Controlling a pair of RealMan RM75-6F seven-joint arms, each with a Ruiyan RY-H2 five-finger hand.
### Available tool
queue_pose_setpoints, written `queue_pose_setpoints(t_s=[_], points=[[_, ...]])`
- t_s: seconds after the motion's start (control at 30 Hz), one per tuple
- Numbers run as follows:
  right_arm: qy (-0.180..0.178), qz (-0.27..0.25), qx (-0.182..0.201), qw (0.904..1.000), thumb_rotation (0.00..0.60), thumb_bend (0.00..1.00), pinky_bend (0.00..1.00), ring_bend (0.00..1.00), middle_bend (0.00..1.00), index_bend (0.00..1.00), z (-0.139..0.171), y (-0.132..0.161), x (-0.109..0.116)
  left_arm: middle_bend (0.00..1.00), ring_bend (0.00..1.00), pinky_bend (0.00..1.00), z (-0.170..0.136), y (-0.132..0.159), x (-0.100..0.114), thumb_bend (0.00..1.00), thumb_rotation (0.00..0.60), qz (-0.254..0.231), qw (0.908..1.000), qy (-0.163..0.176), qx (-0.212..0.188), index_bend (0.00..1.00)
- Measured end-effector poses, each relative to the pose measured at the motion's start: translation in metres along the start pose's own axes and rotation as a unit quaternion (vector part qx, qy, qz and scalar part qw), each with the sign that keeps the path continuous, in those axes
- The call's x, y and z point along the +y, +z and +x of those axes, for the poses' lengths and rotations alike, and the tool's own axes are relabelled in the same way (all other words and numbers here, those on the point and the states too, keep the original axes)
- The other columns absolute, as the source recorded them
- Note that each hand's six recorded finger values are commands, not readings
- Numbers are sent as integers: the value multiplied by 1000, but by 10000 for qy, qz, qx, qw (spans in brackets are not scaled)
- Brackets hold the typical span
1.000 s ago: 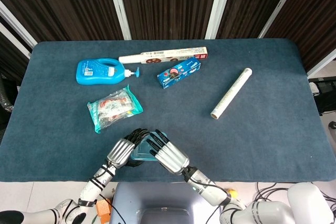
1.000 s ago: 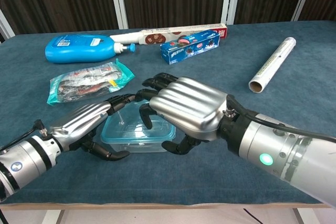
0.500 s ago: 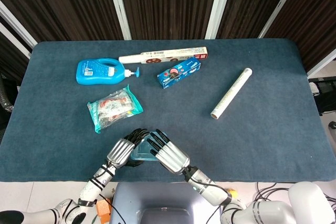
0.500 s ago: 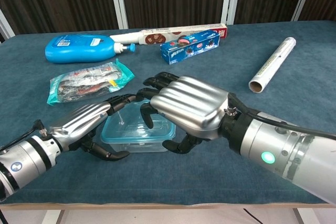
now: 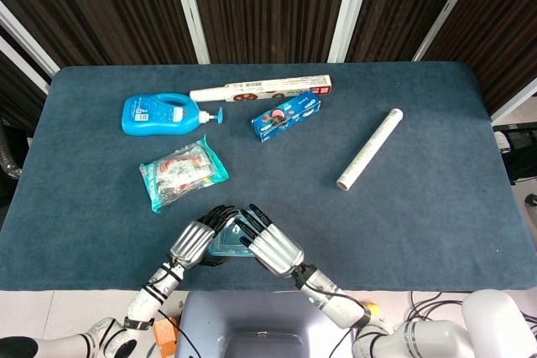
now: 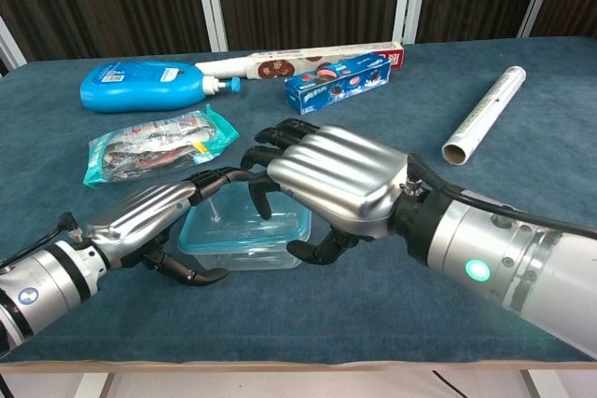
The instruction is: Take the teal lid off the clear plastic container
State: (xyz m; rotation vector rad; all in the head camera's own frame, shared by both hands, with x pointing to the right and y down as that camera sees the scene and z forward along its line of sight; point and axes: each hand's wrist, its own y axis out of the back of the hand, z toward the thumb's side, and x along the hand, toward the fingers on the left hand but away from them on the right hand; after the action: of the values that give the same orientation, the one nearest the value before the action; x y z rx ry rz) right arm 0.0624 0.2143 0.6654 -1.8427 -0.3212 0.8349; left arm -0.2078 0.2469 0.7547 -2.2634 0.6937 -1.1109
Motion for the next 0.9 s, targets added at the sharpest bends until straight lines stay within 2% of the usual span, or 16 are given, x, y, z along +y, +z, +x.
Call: queue_pose_setpoints(t_s=[0.43,0.9], points=[[3,24,-44,10000,600,297,0,0,135,446,-5,-1,-1,271,219,341,-1,-1,0,281,600,23,10000,-5,-4,118],[-170,-21,-96,9998,600,298,0,0,136,524,-11,-4,11,271,220,342,-2,-2,0,281,600,50,10000,2,-10,118]])
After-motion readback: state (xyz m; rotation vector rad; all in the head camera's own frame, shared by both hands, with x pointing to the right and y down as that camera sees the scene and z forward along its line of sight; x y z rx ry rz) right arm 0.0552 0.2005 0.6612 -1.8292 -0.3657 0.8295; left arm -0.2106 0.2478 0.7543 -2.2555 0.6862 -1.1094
